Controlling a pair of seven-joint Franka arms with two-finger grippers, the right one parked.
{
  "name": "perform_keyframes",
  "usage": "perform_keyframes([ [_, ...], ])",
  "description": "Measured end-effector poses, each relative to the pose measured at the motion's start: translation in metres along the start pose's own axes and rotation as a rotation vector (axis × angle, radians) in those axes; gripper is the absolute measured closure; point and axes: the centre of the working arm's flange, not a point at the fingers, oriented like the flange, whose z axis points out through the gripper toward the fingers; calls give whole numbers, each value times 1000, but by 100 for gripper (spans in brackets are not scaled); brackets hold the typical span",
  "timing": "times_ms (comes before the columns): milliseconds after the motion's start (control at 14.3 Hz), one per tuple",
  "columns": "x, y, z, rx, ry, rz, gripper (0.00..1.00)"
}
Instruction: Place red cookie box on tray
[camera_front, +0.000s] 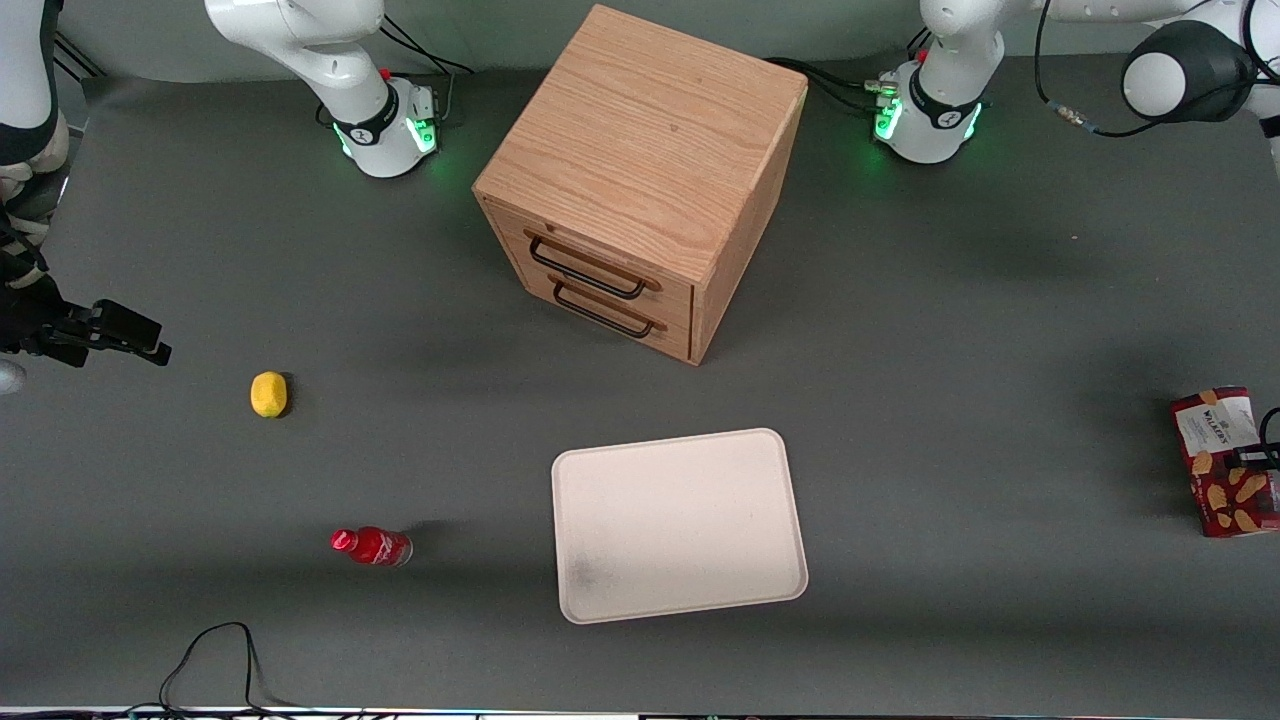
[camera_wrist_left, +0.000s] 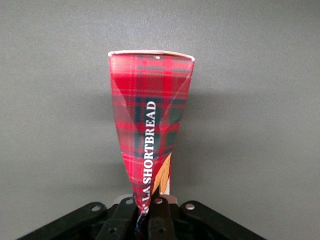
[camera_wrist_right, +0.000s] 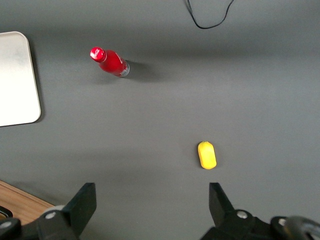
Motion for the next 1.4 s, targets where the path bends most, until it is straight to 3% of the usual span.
perform_keyframes([
  [350,-2,14,-27,-34,-59,16,96],
  [631,-5,61,-110,-50,-91,70,96],
  [1121,-55,162,-270,-69,-161,47,96],
  [1401,-77,261,-345,-40,-131,58,96],
])
